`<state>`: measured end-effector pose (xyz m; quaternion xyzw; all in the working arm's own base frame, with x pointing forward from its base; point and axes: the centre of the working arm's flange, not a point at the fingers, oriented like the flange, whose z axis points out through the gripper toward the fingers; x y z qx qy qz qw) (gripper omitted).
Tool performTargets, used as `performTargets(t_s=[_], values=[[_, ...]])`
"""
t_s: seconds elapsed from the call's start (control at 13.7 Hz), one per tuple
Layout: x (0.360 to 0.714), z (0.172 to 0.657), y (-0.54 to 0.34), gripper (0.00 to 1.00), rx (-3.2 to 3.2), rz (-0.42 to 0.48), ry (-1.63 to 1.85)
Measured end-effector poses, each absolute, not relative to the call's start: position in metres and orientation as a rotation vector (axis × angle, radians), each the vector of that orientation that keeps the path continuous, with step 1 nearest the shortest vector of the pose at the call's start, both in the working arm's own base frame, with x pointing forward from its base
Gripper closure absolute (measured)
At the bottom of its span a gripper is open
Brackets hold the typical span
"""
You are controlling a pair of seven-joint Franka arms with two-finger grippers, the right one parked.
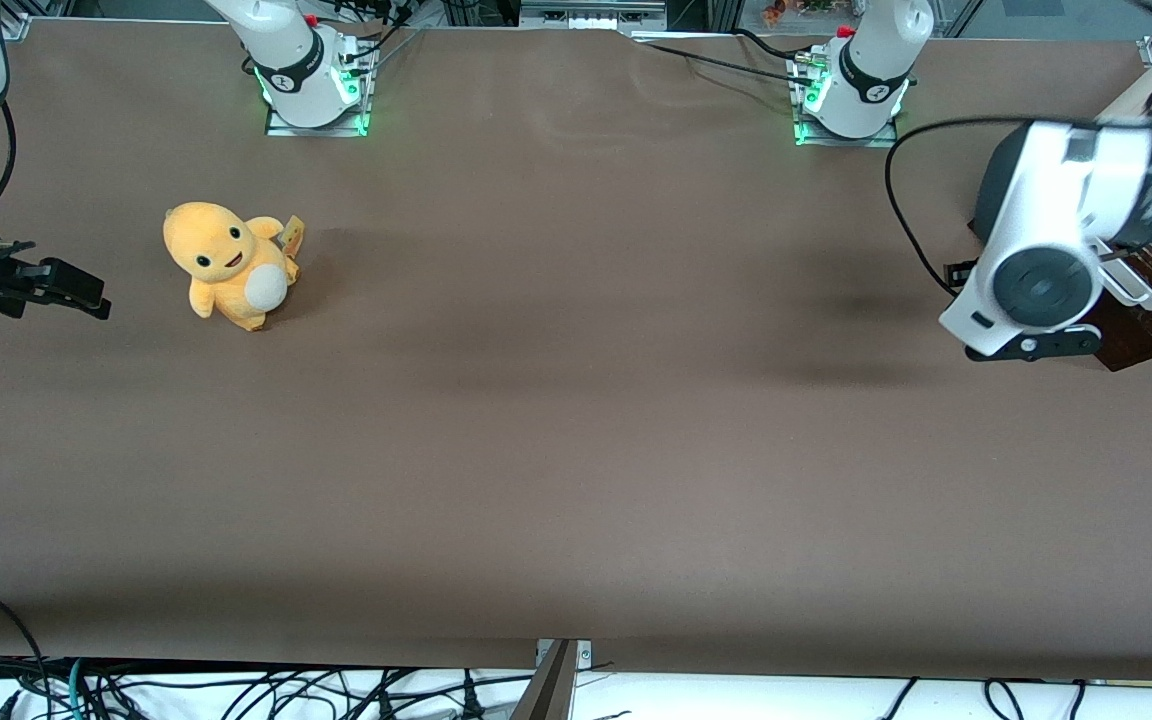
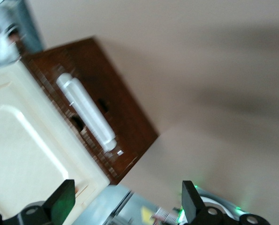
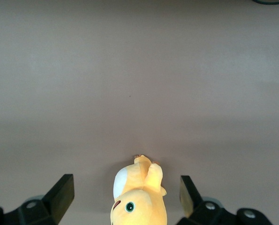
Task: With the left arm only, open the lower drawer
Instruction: 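Swing the open left gripper over to the drawer's white bar handle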
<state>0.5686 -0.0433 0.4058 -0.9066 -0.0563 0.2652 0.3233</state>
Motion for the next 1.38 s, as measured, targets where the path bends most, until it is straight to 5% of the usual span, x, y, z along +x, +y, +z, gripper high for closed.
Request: performTargets(t_s=[0.29,0.73,1.02,1.38], values=[[0.570,0.320,-0.039,0.00,-2.065,0.719,-0.283],[0.559,0.217,-0.019,0.00,-1.694,0.566,-0.502],[0.553,0.197,0.020,0.00,-1.550,0.498,-0.486],[0.541,0.176,0.087,0.03,-1.535,0.549,-0.516]])
